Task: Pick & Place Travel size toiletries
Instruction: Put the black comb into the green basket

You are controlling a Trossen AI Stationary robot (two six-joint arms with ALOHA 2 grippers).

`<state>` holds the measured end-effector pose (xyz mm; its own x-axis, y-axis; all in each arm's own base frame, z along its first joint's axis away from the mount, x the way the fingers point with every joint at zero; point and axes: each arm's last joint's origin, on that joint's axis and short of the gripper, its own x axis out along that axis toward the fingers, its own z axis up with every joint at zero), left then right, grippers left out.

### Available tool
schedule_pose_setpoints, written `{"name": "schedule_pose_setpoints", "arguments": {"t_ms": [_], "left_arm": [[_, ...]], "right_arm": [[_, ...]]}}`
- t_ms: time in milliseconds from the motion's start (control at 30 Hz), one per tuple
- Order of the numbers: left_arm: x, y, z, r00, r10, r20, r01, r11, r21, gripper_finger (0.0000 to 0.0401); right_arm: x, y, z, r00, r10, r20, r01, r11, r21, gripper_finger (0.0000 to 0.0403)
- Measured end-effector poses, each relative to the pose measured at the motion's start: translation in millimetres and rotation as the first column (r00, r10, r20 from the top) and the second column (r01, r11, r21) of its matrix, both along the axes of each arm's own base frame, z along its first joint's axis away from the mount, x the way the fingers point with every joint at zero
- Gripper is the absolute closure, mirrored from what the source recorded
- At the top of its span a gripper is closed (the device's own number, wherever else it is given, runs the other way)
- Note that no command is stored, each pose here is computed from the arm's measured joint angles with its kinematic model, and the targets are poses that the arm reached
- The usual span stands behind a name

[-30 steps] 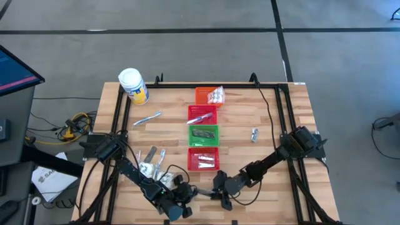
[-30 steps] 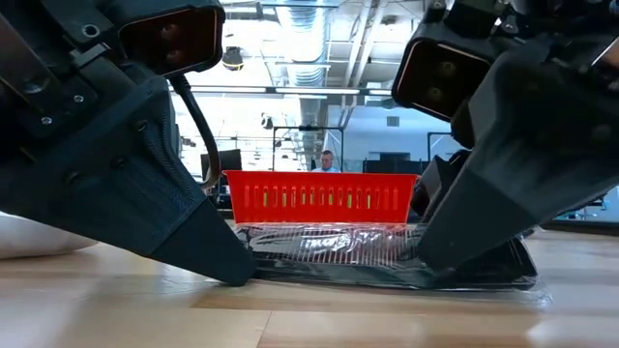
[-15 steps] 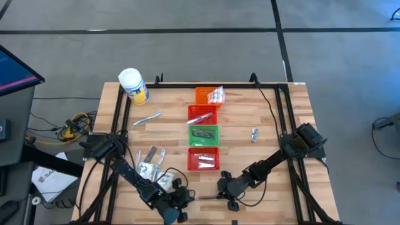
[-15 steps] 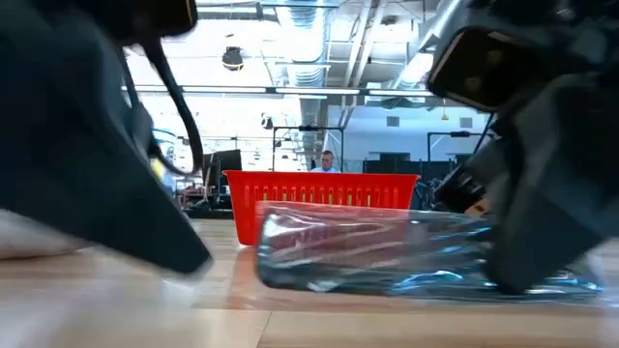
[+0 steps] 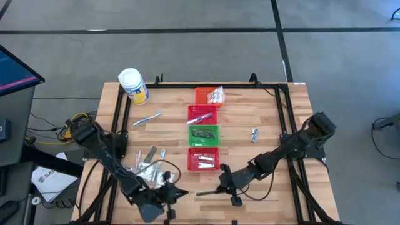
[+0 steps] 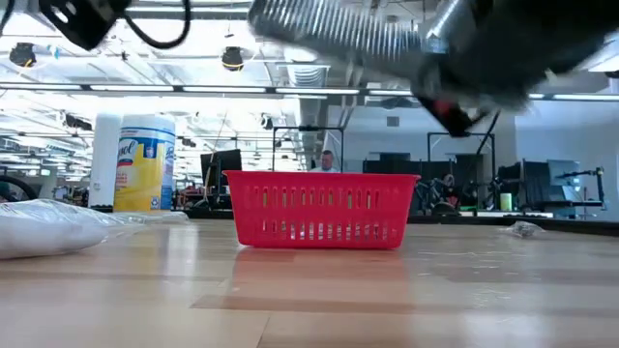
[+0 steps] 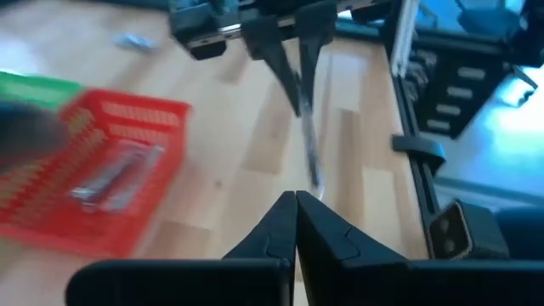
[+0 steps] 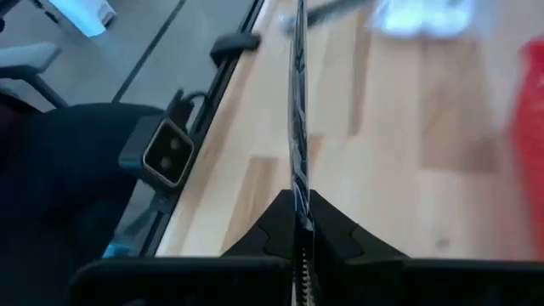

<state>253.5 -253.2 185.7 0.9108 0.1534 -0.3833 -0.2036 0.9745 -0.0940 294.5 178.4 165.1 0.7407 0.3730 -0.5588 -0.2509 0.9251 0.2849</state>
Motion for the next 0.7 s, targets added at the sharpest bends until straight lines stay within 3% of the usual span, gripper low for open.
{"name": "schedule_pose_setpoints", "arguments": {"t_ms": [167,400,533,700], "left_arm": [[-21,13,5,0.996,0.062,0.06,-0.064,0.997,0.032,0.0401],[-29,29,-5,0.988,0.131,0.085,-0.138,0.988,0.074,0.0401],[-24,37,-7,0.98,0.174,0.092,-0.181,0.981,0.066,0.0401],[-8,57,4,0.962,0.245,0.12,-0.256,0.963,0.082,0.0401]], "right_arm": [[-3,-28,38,0.997,-0.019,0.081,0.023,0.998,-0.052,0.0399],[-2,-88,72,0.982,-0.1,0.162,0.126,0.978,-0.164,0.0398],[1,-124,74,0.978,-0.137,0.158,0.176,0.946,-0.272,0.0398],[13,-153,54,0.97,-0.221,0.101,0.242,0.919,-0.31,0.0398]]}}
